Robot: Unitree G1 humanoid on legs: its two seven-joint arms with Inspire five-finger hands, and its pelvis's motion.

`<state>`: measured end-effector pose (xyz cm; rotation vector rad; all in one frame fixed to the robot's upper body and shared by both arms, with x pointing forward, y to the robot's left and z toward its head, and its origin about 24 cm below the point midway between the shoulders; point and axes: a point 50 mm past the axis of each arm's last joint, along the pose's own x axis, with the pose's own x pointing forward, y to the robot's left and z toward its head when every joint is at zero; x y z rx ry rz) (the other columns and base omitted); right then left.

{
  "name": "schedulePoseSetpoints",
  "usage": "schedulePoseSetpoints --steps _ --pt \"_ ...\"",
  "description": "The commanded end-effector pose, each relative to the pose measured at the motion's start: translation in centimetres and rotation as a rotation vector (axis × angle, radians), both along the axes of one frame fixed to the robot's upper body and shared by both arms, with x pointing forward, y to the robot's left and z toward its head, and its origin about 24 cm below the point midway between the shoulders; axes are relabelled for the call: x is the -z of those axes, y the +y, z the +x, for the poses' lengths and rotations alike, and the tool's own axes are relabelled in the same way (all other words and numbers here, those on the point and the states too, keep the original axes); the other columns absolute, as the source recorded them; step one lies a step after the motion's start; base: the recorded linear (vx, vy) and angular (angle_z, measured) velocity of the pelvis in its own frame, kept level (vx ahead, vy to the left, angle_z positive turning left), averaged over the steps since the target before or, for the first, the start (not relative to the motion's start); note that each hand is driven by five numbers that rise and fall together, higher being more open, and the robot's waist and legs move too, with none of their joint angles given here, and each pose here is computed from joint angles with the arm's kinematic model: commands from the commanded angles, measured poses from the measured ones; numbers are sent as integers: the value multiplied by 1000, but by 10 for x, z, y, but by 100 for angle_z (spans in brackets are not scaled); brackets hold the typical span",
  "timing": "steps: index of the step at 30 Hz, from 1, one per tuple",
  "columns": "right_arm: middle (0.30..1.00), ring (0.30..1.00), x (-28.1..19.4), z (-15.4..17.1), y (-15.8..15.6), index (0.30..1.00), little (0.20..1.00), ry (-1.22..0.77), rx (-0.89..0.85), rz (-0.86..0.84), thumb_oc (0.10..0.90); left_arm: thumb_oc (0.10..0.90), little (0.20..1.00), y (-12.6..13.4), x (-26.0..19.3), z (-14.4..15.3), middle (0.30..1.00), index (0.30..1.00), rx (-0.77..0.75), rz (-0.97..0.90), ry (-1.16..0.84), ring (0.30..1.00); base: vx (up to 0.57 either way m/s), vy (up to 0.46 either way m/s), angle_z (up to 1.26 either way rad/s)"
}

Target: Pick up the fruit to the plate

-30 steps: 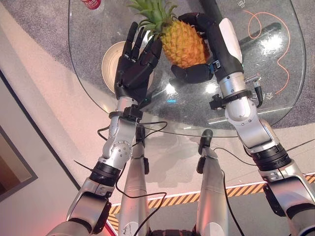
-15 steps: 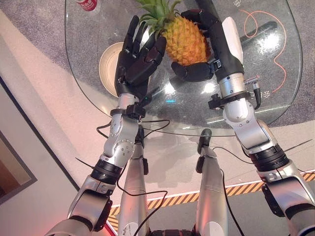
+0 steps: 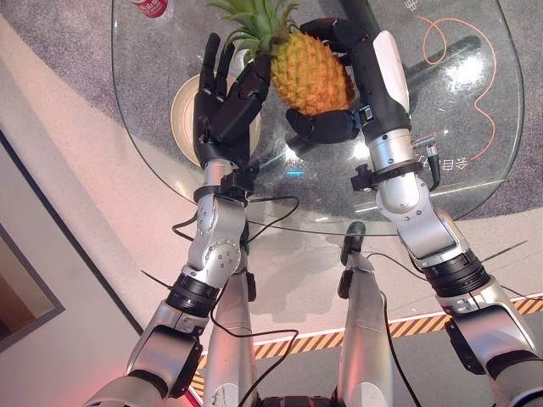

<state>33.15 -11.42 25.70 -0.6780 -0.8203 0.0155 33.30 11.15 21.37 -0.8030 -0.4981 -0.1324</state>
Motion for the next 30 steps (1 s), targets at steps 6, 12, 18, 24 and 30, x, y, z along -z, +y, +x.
schedulePoseSetpoints --steps 6,12,18,24,30 --pt "300 300 -57 -50 34 300 200 -355 -243 -9 100 800 900 2 -91 -35 900 900 -70 -79 -443 900 0 0 0" --pt "300 300 -54 -51 37 300 200 -343 -258 -19 100 800 900 2 -89 -35 900 900 -75 -79 -444 900 0 0 0" --pt "300 300 -54 -51 41 300 200 -332 -272 -47 100 800 900 0 -91 -35 900 900 -60 -67 -460 900 0 0 0" --pt "300 300 -52 -51 43 300 200 -316 -297 -73 100 800 900 -2 -93 -36 900 900 -35 -40 -480 900 0 0 0" --pt "300 300 -50 -51 45 300 200 -295 -324 -94 100 800 900 -4 -93 -36 900 900 -13 -23 -485 900 0 0 0"
